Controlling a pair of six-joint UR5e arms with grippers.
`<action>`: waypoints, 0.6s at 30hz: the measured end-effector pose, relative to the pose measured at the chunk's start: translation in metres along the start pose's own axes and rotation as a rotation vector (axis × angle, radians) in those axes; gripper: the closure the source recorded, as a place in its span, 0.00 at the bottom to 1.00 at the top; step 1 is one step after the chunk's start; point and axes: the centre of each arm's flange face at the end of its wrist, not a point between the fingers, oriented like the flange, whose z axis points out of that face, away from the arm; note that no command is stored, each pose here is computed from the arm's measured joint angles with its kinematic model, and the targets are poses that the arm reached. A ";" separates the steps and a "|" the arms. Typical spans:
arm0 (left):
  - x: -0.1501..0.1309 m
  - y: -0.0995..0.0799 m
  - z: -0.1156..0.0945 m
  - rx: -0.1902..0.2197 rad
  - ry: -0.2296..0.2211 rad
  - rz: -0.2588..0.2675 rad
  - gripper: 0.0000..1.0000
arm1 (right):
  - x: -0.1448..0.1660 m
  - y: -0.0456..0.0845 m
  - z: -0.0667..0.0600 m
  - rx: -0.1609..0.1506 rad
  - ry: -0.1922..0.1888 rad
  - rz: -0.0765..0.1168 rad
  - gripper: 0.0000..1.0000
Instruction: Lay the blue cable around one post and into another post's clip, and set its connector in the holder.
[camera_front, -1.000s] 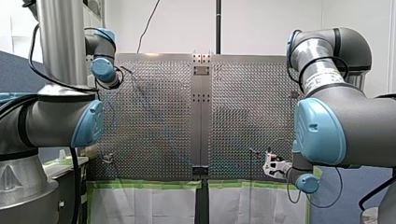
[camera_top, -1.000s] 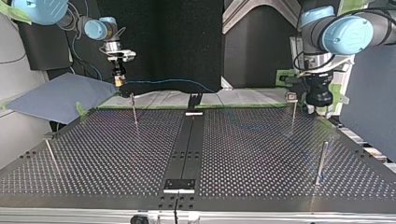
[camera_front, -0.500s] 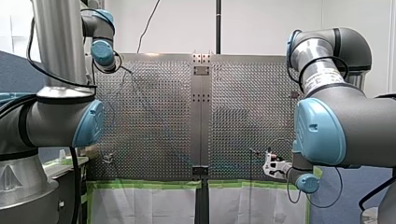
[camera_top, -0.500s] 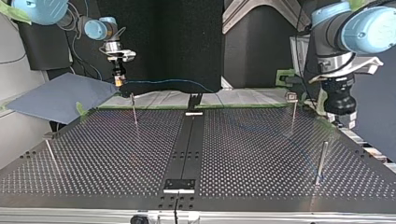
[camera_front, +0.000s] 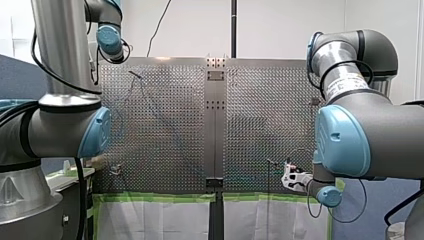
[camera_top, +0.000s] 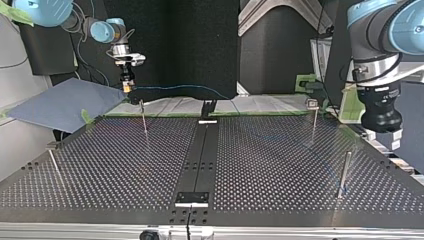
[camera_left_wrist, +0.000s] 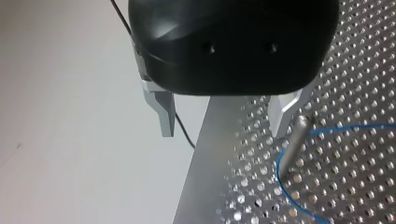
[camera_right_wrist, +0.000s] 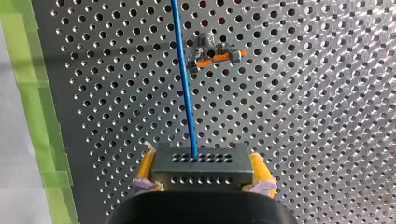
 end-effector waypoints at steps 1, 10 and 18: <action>-0.001 -0.002 0.001 0.008 0.007 0.008 0.00 | 0.000 0.000 0.000 0.000 0.000 0.000 0.79; -0.016 -0.018 0.010 0.083 0.055 0.090 0.00 | 0.000 0.000 0.000 0.000 0.000 0.000 0.79; -0.040 -0.026 0.009 0.093 0.055 0.154 0.00 | -0.001 0.000 0.000 0.000 -0.004 0.002 0.79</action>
